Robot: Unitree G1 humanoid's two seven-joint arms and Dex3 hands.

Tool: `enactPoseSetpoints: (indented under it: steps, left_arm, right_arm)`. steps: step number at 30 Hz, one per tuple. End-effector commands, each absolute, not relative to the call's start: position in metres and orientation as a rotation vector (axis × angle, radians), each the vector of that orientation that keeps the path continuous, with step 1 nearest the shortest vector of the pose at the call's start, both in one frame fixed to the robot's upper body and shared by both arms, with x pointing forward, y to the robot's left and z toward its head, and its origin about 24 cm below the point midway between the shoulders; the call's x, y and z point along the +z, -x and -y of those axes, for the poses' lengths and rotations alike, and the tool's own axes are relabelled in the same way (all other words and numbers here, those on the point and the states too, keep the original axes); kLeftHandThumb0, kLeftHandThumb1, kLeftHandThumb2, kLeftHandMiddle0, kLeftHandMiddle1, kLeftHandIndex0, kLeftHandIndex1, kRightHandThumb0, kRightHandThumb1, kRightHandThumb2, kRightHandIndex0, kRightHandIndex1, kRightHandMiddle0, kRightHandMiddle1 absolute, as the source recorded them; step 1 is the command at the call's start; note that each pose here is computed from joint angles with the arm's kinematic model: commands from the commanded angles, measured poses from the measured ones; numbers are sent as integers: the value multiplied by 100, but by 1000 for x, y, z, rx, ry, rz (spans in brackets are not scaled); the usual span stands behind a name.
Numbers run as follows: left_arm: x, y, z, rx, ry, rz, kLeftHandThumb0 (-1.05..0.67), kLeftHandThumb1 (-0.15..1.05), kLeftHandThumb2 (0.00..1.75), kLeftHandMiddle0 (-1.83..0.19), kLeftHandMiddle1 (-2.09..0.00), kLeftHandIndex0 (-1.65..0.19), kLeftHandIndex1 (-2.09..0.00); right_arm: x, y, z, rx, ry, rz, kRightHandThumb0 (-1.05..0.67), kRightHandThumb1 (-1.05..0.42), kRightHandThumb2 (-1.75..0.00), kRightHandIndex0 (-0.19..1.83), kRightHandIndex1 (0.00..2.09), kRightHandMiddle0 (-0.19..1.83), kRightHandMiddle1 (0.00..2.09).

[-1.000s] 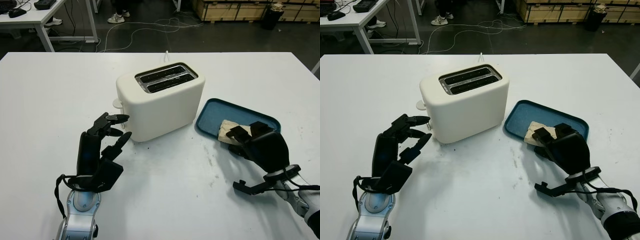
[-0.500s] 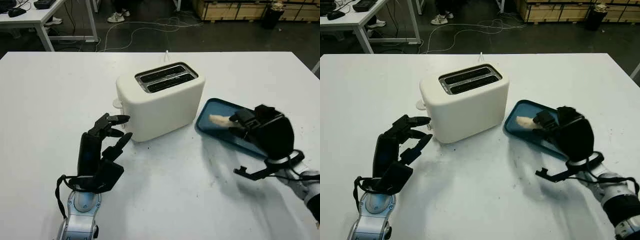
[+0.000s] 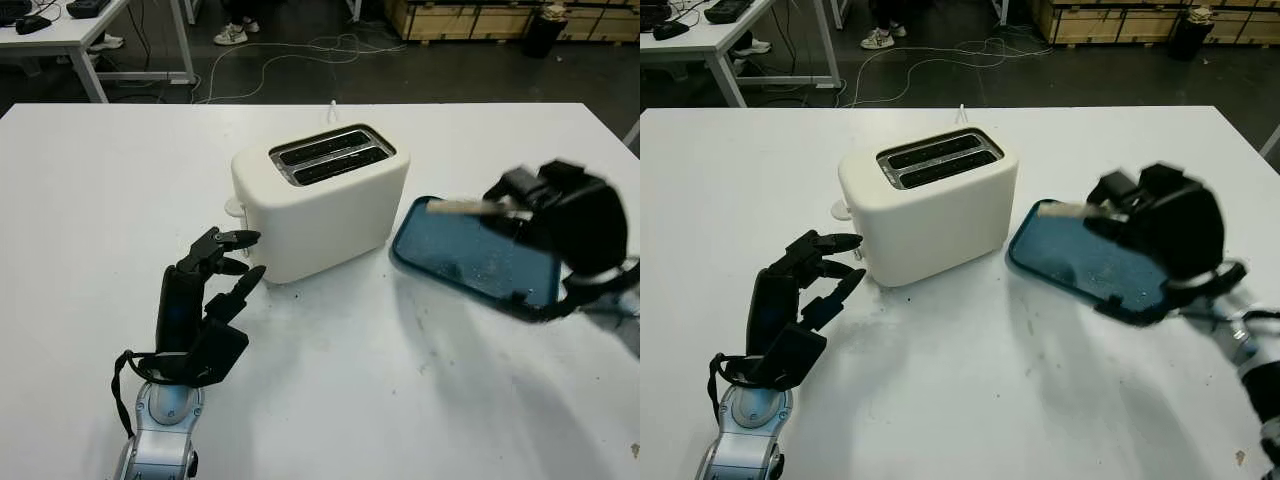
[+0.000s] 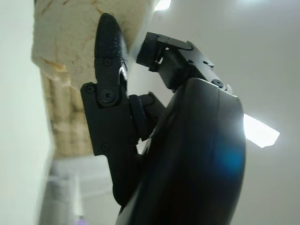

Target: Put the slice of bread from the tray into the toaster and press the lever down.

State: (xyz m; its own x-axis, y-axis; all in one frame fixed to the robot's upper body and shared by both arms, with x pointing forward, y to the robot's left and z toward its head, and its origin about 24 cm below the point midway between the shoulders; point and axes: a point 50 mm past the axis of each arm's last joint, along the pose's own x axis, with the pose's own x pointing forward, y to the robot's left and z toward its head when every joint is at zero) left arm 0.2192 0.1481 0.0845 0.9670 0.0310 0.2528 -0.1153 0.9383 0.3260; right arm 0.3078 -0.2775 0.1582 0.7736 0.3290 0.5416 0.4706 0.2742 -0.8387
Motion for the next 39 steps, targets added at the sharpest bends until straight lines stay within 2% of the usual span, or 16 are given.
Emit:
enactPoseSetpoints:
  steps: [1, 3, 8, 15, 17, 27, 33, 39]
  left_arm:
    - [83, -218, -148, 77, -356, 241, -33, 92, 16, -52, -119, -58, -71]
    - [83, -218, -148, 81, -357, 242, -34, 92, 16, -52, -118, -57, -71]
    - [83, -218, -148, 80, -360, 243, -35, 92, 16, -53, -118, -58, -70]
    - [83, -219, -147, 75, -341, 241, -34, 92, 16, -53, -118, -58, -70]
    - [83, -220, -147, 75, -341, 241, -34, 92, 16, -52, -118, -58, -71]
    - [83, -219, -146, 81, -350, 241, -35, 92, 17, -52, -119, -57, -71]
    - [84, -219, -145, 81, -361, 244, -35, 92, 16, -54, -118, -57, -71]
    - [85, -220, -146, 74, -338, 250, -33, 92, 16, -52, -119, -57, -72]
  right_arm:
    - [182, -317, 282, -52, 1133, 711, -43, -92, -29, 86, 175, 61, 174]
    - [196, -326, 283, 2, 995, 682, -41, -92, -28, 79, 175, 57, 174]
    - [235, -351, 276, 110, 791, 645, -47, -92, -22, 87, 175, 68, 175]
    - [267, -374, 236, 314, 693, 676, -49, -92, -16, 90, 175, 71, 174]
    - [273, -380, 222, 389, 696, 653, -54, -92, -16, 94, 175, 74, 174]
    - [289, -398, 157, 641, 723, 543, -44, -92, -18, 105, 175, 88, 175]
    - [295, -400, 136, 676, 877, 486, -48, -92, -19, 117, 175, 100, 175]
    - [294, -399, 126, 712, 978, 453, -48, -92, -16, 117, 175, 99, 175]
